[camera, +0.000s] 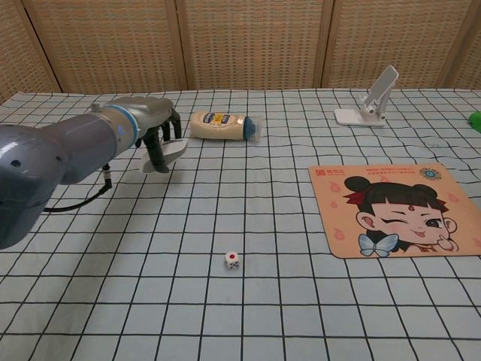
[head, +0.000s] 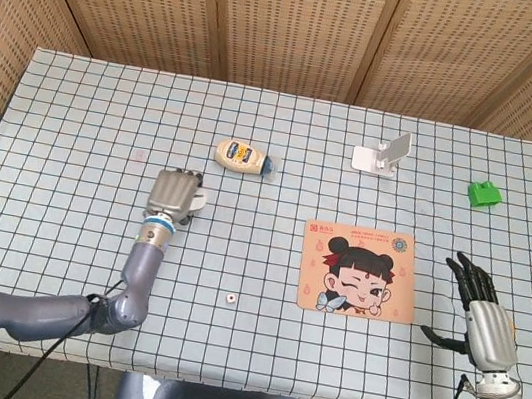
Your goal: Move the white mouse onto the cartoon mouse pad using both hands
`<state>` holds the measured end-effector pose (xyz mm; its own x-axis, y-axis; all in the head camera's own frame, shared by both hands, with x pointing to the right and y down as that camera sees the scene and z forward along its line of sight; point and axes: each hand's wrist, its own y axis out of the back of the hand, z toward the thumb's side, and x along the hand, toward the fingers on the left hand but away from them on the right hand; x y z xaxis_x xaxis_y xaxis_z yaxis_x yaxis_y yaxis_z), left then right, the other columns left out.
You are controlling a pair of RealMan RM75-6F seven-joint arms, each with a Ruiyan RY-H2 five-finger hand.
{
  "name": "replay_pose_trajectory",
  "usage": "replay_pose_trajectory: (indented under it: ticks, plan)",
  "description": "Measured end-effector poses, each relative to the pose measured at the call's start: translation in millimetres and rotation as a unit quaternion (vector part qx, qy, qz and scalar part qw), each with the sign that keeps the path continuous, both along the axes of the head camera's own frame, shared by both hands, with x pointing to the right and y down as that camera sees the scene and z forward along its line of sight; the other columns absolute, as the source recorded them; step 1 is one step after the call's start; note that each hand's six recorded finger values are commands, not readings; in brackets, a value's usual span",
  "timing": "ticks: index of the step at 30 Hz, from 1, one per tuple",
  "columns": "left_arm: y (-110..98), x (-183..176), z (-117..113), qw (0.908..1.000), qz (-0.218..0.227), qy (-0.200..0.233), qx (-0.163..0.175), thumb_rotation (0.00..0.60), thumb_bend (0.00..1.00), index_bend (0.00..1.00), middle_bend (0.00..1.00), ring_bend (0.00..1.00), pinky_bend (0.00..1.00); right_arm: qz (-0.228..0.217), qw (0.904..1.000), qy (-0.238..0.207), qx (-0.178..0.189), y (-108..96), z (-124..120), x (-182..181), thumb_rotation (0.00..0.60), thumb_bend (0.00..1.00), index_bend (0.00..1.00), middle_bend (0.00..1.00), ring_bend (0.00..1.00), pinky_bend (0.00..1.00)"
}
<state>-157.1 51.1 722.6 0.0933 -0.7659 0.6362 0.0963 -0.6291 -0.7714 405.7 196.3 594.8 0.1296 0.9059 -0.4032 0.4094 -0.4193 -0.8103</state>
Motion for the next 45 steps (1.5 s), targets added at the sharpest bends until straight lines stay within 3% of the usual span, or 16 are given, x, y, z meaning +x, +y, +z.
replay_pose_trajectory:
  ticks: [17, 32, 36, 41, 45]
  plan:
    - [9, 122, -2, 0.9958, 0.09, 0.016, -0.003, 0.6, 0.44, 0.54, 0.35, 0.31, 0.44, 0.032, 0.9993, -0.016, 0.01, -10, -11, 20, 0.6, 0.13, 0.0, 0.0, 0.0, 0.0]
    - [28, 160, 4, 0.9925, 0.114, 0.04, -0.022, 0.6, 0.44, 0.52, 0.34, 0.31, 0.44, 0.041, 0.9989, -0.017, 0.014, -12, -14, 25, 0.6, 0.13, 0.0, 0.0, 0.0, 0.0]
    - [30, 162, 3, 0.9922, 0.112, 0.047, -0.027, 0.6, 0.4, 0.44, 0.27, 0.27, 0.41, 0.042, 0.9989, -0.015, 0.013, -11, -14, 25, 0.6, 0.13, 0.0, 0.0, 0.0, 0.0]
    - [33, 164, 2, 0.9909, 0.108, 0.071, -0.04, 0.6, 0.24, 0.26, 0.04, 0.06, 0.23, 0.044, 0.9989, -0.01, 0.013, -11, -14, 26, 0.6, 0.13, 0.0, 0.0, 0.0, 0.0]
    - [33, 163, -2, 0.9893, 0.1, 0.095, -0.046, 0.6, 0.2, 0.2, 0.0, 0.0, 0.16, 0.046, 0.9988, -0.007, 0.014, -12, -14, 27, 0.6, 0.13, 0.0, 0.0, 0.0, 0.0]
